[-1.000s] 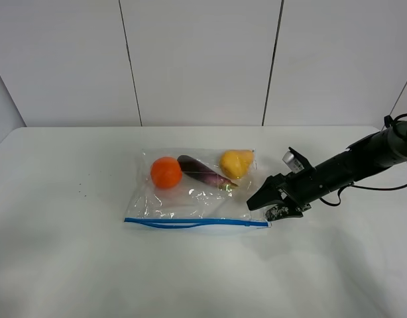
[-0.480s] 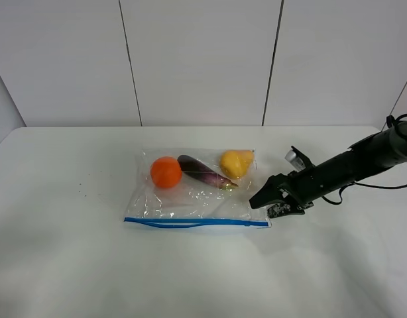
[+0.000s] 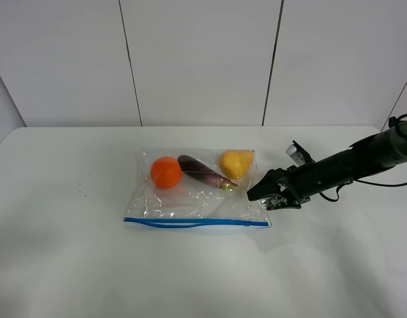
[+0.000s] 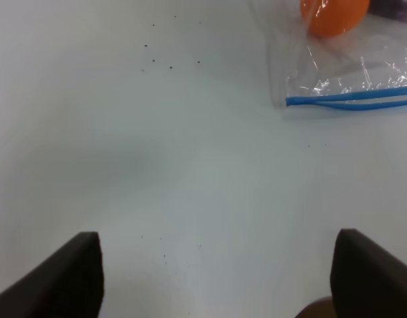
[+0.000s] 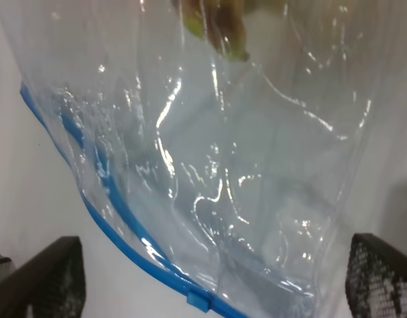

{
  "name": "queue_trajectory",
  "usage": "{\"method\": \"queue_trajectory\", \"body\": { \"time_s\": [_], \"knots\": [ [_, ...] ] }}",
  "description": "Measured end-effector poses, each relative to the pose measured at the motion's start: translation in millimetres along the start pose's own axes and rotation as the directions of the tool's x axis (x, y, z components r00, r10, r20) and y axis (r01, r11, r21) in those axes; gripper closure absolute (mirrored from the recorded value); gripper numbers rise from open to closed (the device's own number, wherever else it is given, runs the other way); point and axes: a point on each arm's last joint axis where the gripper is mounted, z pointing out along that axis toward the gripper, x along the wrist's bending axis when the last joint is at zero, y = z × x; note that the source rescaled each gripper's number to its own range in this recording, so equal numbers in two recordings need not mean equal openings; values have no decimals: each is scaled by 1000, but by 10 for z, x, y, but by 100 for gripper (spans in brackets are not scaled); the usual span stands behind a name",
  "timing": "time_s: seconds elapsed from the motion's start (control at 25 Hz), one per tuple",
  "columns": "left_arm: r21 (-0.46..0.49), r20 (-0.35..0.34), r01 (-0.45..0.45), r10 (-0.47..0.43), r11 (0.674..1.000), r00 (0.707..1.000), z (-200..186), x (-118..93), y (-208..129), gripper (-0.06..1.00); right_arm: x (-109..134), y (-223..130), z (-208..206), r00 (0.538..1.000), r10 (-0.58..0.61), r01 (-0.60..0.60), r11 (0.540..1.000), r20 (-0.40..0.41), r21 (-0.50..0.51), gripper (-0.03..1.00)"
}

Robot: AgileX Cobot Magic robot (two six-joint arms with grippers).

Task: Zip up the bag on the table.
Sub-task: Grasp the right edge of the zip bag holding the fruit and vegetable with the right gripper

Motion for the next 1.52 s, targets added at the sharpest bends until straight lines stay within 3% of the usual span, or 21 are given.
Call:
{"method": "queue_trajectory", "body": {
  "time_s": [0.64, 0.88, 1.12, 1.28, 1.44, 1.52],
  "knots": [
    [0, 0, 0, 0, 1000, 1000, 0, 0, 0, -1, 80, -57, 149, 1000, -12, 13, 997, -10, 71, 9],
    [0, 0, 0, 0, 1000, 1000, 0, 0, 0, -1, 23, -136, 267, 993, 59, -48, 994, -105, 102, 13],
    [0, 0, 0, 0, 1000, 1000, 0, 0, 0, -1, -18, -148, 286, 993, 63, -53, 994, -98, 100, 31],
    [0, 0, 0, 0, 1000, 1000, 0, 0, 0, -1, -62, -145, 241, 992, 77, -68, 994, -101, 88, 58],
    [0, 0, 0, 0, 1000, 1000, 0, 0, 0, -1, -93, -134, 189, 988, 98, -91, 994, -119, 68, 96],
    [0, 0, 0, 0, 1000, 1000, 0, 0, 0, -1, -85, -132, 178, 985, 105, -97, 993, -137, 66, 97]
  ]
}}
